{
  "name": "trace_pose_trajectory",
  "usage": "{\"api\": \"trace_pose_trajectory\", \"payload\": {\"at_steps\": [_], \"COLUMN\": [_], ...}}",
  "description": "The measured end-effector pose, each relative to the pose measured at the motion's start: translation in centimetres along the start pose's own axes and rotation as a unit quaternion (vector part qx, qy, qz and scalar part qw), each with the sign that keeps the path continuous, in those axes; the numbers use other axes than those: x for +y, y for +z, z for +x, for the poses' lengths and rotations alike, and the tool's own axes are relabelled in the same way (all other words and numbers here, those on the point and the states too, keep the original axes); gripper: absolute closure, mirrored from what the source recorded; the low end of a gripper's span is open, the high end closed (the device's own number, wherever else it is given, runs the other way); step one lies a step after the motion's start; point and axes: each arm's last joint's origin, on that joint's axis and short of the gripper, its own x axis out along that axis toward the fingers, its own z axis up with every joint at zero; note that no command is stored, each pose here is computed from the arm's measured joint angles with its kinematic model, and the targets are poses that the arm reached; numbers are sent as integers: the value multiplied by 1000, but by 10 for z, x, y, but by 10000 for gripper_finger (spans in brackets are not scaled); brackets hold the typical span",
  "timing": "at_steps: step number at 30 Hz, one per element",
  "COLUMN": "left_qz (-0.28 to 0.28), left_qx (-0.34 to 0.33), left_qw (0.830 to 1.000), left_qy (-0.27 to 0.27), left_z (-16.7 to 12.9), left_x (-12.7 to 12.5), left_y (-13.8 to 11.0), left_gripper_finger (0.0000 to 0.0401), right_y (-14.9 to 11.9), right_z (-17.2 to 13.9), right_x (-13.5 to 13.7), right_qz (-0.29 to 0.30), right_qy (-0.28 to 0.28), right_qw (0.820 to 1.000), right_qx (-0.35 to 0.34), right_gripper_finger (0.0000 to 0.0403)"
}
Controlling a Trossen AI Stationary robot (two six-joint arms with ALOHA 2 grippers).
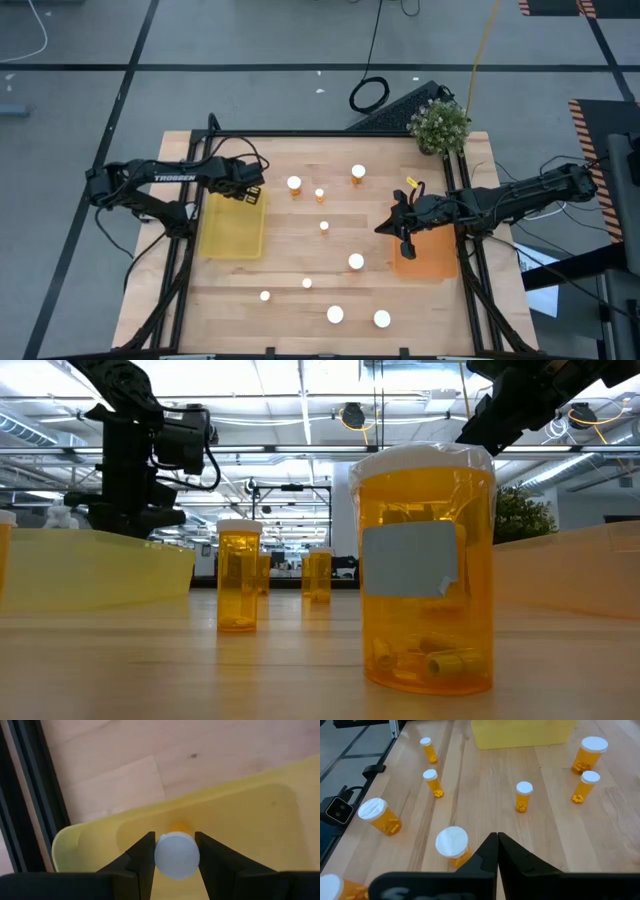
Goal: Pick and place medicine bottles into bin by pill shape (circle, oval)
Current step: Put the small orange pill bottle into the yellow bin
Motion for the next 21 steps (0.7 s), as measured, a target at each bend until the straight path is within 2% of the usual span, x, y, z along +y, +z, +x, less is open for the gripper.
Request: {"api": "trace_pose_trajectory", "payload": {"at_steps": [8,21], "left_qz": [3,10], "left_qx": [3,3], "left_qw": [1000,1000], "left_qy": [4,8], "left_z": [1,2], "left_x": [1,1], "left_y": [-1,-2], "left_gripper_finger": [254,165], "right_y": [0,0], "right_z": [0,0], "right_x": [0,0], "right_qz": [1,0], "right_qy": [0,0], "right_qw": [1000,1000], "right_qx": [0,0], "right_gripper_finger": [403,403]}}
